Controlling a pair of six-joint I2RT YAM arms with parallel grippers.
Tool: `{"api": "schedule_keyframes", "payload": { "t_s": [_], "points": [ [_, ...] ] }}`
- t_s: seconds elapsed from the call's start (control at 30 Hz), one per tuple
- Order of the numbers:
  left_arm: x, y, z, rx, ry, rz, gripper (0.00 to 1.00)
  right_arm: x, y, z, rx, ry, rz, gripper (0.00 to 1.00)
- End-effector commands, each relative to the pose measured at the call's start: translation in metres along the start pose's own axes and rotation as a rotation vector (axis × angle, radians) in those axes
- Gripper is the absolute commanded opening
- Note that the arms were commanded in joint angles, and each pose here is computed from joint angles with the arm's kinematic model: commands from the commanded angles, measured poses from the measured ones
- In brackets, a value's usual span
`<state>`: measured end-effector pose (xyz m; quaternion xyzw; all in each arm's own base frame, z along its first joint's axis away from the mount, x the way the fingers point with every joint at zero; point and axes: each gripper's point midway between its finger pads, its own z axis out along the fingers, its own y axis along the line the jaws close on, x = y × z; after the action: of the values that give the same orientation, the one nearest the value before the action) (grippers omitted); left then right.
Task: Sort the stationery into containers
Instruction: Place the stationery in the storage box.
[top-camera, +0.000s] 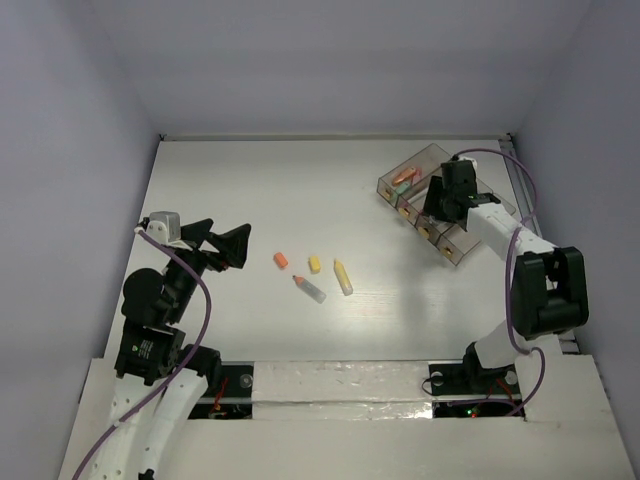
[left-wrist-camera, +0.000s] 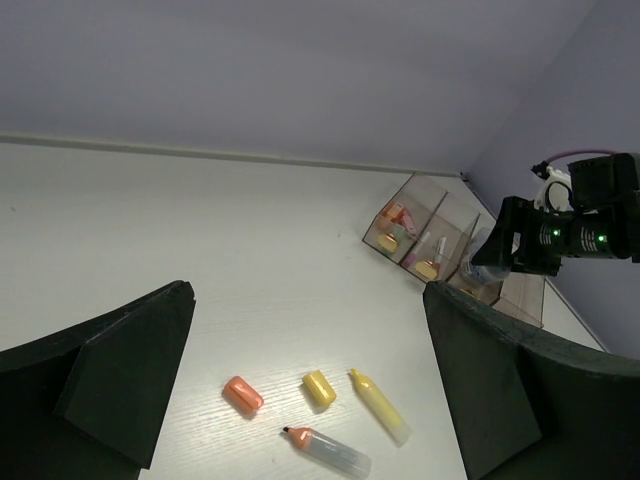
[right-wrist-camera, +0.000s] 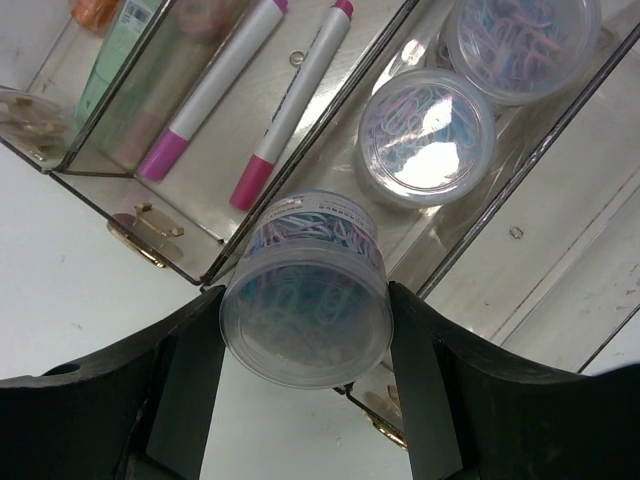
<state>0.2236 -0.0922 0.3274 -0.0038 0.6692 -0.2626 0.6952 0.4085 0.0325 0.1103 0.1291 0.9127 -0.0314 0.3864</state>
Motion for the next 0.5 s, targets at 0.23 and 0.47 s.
{"api": "schedule_keyframes", "payload": {
  "t_s": [0.23, 0.47],
  "points": [
    [-0.02, -0.01, 0.002, 0.035, -0.054, 0.014, 0.99, -0.02, -0.001, -0.002, -0.01, -0.073, 0.05, 0.84],
    [-0.018, -0.009, 0.004, 0.029, -0.05, 0.003, 0.99, -0.031, 0.001, -0.023, -0.051, -0.116, 0.068, 0.86]
  ]
}}
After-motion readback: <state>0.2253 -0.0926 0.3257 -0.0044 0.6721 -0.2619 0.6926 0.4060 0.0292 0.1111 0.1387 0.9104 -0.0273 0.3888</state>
